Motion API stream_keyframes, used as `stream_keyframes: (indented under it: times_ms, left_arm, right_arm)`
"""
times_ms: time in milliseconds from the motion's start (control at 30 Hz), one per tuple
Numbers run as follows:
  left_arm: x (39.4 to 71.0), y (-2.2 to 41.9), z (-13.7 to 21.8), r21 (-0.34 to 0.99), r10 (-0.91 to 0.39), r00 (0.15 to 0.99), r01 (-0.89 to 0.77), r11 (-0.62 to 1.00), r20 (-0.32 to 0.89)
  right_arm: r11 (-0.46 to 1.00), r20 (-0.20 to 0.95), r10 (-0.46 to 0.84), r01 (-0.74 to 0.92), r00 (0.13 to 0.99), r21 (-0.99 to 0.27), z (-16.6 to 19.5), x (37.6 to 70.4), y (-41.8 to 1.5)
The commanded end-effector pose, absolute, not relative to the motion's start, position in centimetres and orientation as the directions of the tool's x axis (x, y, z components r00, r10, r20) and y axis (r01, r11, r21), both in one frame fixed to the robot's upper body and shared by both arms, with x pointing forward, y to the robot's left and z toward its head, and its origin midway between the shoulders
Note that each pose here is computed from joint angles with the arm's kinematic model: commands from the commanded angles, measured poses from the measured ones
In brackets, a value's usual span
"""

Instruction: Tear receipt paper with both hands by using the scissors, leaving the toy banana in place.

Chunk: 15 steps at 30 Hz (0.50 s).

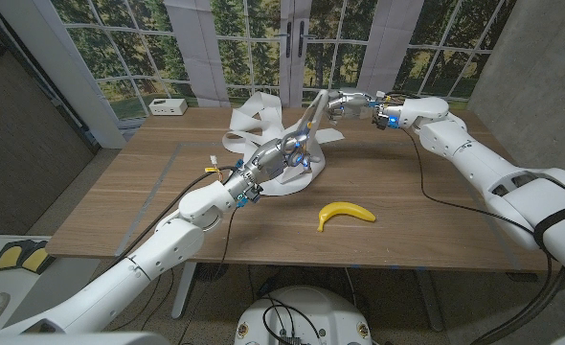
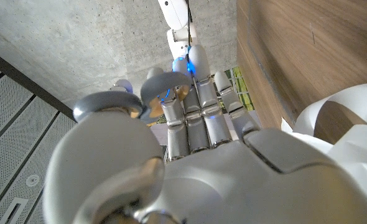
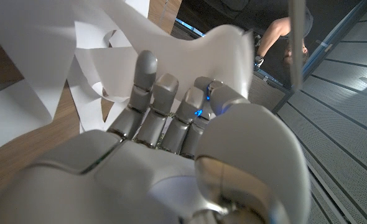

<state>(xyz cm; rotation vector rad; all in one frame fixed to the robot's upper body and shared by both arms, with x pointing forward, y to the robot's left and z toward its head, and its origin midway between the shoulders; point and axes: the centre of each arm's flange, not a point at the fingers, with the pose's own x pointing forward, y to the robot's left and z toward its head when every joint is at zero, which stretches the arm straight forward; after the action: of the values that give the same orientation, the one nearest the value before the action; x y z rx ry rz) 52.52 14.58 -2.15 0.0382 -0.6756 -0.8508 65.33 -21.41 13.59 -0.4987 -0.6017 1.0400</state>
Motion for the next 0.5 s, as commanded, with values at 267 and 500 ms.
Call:
stream_keyframes:
  times_ms: [267,500]
  left_arm:
    - [52.72,14.29,-2.38,0.273,-0.695,0.468,0.684,0.676,0.546]
    - [52.72,14.33,-2.35,0.286,-0.712,0.447,0.699,0.656,0.541]
  right_arm:
    - [0.442,0.240,0.893,-0.637,0.381,-0.632,13.73,65.33,-22.20]
    - [0.487,0.227,0.857,-0.580,0.463,-0.653,13.64,65.17,-22.42]
